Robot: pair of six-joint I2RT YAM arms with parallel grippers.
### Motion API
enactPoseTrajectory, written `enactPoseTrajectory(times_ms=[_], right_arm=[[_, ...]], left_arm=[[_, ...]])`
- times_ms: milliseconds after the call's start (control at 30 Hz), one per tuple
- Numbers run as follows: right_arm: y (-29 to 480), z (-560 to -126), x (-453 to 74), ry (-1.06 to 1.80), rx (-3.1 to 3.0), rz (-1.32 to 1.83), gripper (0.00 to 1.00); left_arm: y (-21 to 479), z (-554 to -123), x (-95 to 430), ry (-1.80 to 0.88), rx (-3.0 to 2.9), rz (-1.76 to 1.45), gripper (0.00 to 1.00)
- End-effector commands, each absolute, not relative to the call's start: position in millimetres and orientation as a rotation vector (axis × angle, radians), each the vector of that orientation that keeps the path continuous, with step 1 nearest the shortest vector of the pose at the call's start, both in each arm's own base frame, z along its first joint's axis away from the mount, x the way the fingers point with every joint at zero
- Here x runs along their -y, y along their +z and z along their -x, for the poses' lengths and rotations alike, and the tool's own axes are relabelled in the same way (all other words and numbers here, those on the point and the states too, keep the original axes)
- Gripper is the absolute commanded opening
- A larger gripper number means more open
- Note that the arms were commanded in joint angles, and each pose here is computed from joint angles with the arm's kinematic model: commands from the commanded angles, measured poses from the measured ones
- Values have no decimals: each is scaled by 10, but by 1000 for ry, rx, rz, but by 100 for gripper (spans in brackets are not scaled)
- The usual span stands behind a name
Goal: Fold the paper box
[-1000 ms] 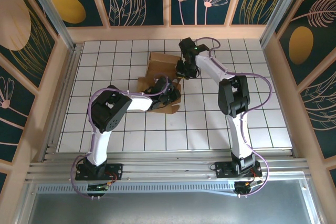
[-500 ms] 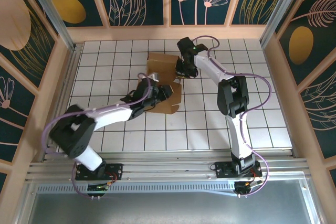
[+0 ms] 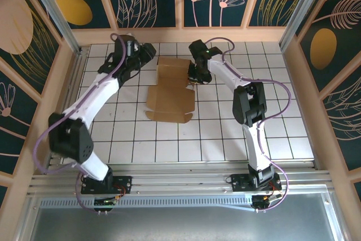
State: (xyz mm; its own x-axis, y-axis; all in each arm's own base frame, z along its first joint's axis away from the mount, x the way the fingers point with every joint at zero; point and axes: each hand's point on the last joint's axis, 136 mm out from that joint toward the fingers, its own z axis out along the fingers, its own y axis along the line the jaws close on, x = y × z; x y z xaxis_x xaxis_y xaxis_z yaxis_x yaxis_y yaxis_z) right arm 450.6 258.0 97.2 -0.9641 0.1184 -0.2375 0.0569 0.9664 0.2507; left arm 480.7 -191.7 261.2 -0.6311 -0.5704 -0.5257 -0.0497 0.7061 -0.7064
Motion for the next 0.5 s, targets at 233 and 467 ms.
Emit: enactPoseTrajectory(times_ms=[233,467], right_arm=[[979,-4495,-2626,330,-2868,-99,13],[971,-4471,-2613,311,-2873,-84,13]], left_arm=[[1765,-4922,2134,-814,-2429,390,40],[1709,-4986,2020,-735,-2402,396,40]])
